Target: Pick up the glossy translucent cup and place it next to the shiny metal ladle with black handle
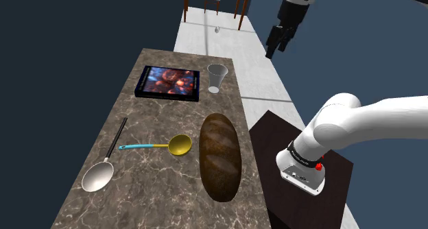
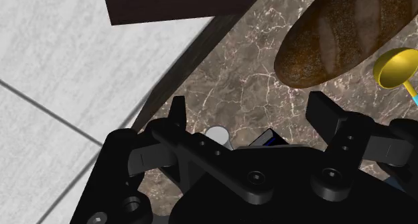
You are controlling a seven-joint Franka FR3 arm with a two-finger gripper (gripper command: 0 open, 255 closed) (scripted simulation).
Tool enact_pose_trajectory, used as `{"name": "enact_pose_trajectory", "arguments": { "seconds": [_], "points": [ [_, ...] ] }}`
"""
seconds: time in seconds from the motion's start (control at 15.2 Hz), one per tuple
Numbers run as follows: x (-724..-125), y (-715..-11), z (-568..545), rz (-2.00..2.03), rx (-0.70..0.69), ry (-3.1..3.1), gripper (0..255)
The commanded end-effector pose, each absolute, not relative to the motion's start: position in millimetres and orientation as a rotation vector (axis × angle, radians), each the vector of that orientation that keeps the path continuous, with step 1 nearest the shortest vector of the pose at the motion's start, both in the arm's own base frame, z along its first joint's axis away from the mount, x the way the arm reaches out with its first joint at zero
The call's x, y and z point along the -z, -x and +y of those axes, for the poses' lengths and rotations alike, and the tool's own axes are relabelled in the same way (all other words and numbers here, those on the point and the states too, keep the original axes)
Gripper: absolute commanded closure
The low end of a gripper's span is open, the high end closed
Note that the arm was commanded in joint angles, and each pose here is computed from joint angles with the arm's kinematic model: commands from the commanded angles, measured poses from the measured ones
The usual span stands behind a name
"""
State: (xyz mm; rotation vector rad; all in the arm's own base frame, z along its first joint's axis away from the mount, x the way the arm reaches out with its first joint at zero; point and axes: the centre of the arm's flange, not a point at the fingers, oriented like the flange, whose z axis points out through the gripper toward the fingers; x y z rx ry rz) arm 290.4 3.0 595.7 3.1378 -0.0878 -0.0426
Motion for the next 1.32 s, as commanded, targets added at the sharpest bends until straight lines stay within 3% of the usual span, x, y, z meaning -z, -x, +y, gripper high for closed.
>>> {"name": "enact_pose_trajectory", "arguments": {
  "seconds": [0.0, 1.25],
  "points": [
    [-595.7, -290.4, 3.0, -0.088, 0.043, -3.138, 0],
    [-431.6, -476.5, 64.9, 0.126, 0.007, -2.909, 0]
  ]
}}
